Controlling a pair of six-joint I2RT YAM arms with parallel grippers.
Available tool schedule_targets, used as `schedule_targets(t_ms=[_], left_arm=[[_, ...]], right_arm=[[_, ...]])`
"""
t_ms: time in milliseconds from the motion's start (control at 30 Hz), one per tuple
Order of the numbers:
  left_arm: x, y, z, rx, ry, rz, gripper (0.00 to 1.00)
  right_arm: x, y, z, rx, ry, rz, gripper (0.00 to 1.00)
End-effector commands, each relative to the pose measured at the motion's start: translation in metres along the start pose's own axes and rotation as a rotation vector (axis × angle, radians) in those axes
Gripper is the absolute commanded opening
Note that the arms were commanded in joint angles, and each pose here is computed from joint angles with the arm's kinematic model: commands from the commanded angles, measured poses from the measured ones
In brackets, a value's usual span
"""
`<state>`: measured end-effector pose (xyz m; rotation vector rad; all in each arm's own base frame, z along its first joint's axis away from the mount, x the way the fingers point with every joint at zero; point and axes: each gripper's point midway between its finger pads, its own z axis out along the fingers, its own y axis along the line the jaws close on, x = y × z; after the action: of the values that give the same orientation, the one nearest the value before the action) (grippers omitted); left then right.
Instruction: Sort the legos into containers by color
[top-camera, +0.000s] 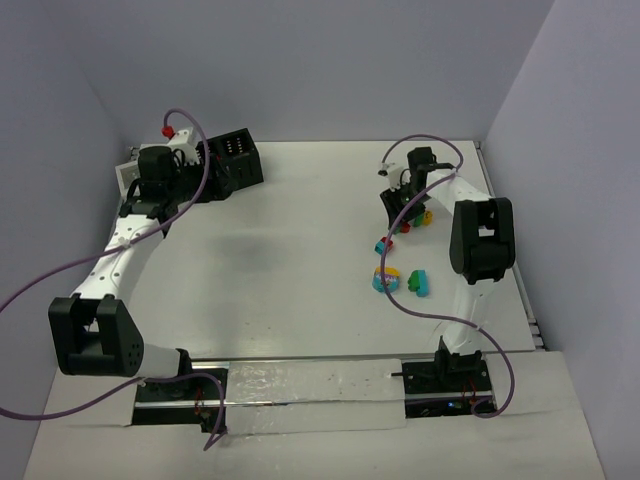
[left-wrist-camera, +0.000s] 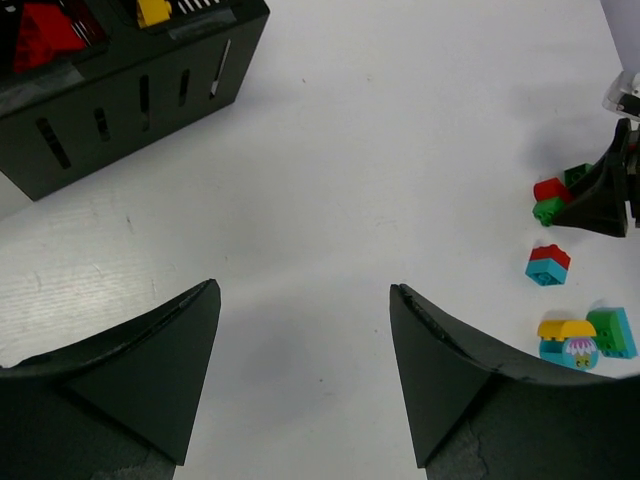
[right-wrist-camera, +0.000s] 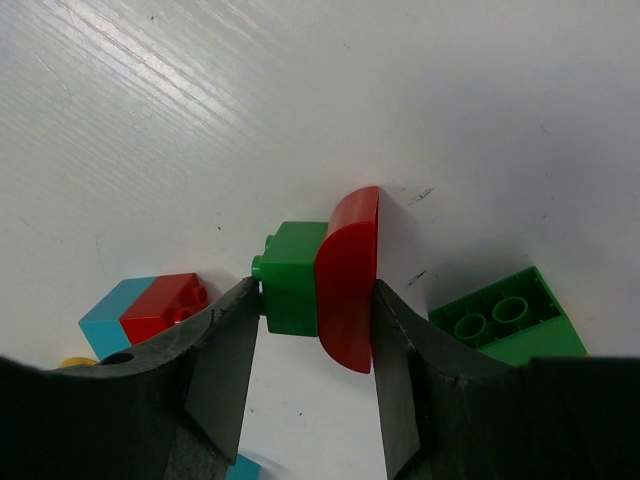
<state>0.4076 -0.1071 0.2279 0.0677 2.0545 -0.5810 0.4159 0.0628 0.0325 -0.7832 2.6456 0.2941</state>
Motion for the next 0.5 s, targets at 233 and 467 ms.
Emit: schedule_targets(t_ms=[233, 467], left_arm=[[0.018, -0.043, -0.006, 0.214, 0.072, -0.18, 0.77], [0.022, -0.076, -0.01, 0.368, 0.141, -0.379, 0.79]], right_arm=[[-0.062, 0.05, -0.065, -0.128, -0.278, -0.082, 0.26], [-0.095, 0.131, -0.117, -0.294, -0.445, -0.204, 0.27]])
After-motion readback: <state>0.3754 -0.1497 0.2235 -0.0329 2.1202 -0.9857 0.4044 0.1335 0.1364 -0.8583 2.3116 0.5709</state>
